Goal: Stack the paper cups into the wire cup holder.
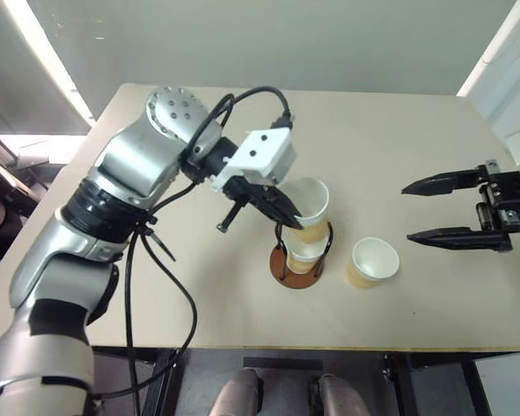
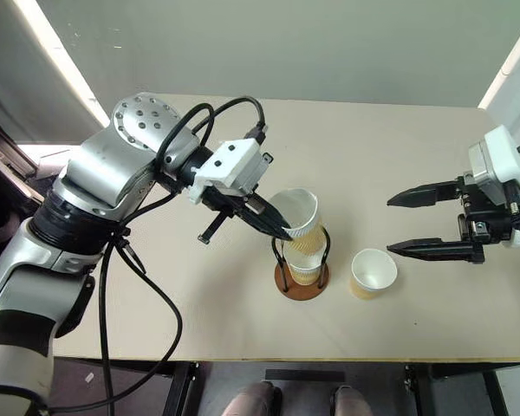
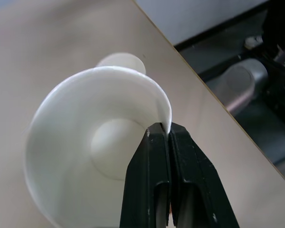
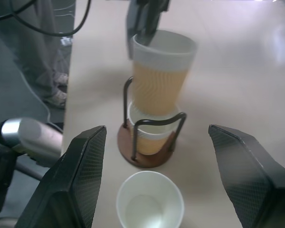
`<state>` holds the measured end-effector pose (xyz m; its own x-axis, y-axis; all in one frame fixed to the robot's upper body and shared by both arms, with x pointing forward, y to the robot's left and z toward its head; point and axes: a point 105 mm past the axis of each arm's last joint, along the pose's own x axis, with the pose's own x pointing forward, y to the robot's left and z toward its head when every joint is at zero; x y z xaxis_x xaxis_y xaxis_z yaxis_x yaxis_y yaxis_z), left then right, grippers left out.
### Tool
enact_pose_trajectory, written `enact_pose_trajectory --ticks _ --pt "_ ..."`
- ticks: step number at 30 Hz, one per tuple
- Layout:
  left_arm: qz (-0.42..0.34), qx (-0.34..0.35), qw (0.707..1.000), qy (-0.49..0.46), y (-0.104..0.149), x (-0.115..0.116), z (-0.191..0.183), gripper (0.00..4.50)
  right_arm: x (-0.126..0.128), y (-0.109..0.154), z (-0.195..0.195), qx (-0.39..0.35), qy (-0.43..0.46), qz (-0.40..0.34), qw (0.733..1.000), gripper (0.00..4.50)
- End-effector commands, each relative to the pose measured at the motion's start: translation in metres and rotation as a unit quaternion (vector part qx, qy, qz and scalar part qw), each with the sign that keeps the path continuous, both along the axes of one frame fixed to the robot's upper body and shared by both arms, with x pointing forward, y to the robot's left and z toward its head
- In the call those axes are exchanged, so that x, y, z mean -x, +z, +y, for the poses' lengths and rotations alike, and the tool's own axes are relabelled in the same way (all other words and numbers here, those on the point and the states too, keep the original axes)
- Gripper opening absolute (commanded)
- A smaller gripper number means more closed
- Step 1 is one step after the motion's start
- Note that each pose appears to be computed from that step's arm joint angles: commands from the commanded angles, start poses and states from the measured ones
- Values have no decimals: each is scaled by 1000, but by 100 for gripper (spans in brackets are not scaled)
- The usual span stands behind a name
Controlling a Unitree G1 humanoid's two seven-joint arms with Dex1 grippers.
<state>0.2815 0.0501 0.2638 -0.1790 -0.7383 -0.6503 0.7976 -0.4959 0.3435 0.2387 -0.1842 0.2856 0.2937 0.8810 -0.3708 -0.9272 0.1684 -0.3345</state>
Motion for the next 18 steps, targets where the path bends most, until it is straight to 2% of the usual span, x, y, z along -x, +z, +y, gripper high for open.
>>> enact_pose_trajectory --ticks 1,9,18 --pt "-9 -5 999 -31 4 6 -3 2 5 17 -3 2 -9 -39 999 356" --pt "-1 -14 999 -33 -5 5 -4 2 4 20 -5 1 -15 -44 999 356" --pt "-32 -32 999 -24 -19 -8 -8 2 4 19 -3 -3 -15 -44 999 356"
